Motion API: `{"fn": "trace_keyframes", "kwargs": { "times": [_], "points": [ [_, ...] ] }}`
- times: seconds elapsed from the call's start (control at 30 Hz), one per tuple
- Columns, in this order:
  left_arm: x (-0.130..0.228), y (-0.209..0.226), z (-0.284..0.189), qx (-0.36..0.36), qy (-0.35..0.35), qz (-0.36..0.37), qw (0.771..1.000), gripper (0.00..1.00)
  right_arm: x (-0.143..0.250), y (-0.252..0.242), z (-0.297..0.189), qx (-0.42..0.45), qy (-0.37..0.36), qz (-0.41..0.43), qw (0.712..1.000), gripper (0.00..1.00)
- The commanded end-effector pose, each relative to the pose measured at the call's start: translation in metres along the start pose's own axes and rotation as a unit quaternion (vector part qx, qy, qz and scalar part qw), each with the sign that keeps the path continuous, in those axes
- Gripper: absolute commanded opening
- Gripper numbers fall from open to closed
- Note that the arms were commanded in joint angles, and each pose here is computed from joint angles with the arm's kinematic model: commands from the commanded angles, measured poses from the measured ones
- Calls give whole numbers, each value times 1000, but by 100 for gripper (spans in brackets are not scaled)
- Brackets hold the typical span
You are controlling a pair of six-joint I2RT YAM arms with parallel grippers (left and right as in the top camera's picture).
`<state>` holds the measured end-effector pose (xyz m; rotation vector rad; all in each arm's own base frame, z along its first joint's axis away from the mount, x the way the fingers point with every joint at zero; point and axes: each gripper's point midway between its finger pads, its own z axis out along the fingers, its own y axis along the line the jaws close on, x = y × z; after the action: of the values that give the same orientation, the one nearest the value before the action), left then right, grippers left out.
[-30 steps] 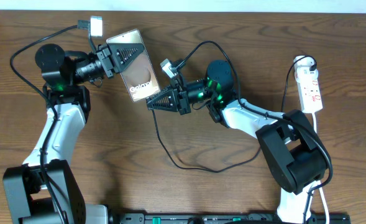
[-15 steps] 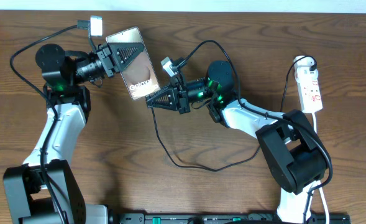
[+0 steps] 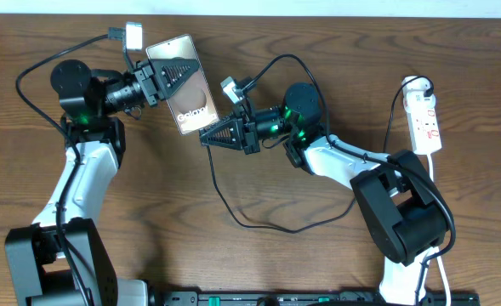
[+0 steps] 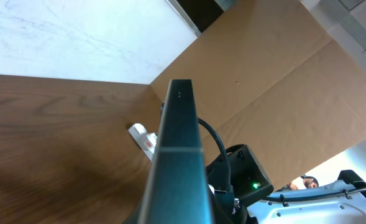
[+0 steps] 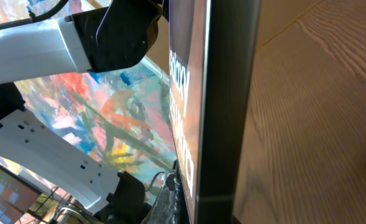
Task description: Plug charger to phone and switch on socket
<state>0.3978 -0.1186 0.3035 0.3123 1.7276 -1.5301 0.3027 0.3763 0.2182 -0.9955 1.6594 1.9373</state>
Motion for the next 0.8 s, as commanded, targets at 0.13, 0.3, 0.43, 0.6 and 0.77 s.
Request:
{"fn": "trace_keyframes", "kwargs": {
  "times": [0.13,0.3,0.43,0.6,0.77],
  "points": [
    [41,-14,8,53,78,-16,995,8,-53,-4,-12,52,-89,-42,994,2],
    [39,-13,8,50,74,-17,996,8,-52,-4,-12,50,-87,-36,994,9],
    [39,-13,8,49,74,-17,996,8,-52,-5,-12,51,-87,-36,994,19],
    [35,-10,3,43,67,-16,997,8,-51,-4,-12,49,-85,-36,995,44],
    [30,-5,-5,35,58,-17,998,8,-51,-4,-12,48,-84,-36,995,71]
  ]
}}
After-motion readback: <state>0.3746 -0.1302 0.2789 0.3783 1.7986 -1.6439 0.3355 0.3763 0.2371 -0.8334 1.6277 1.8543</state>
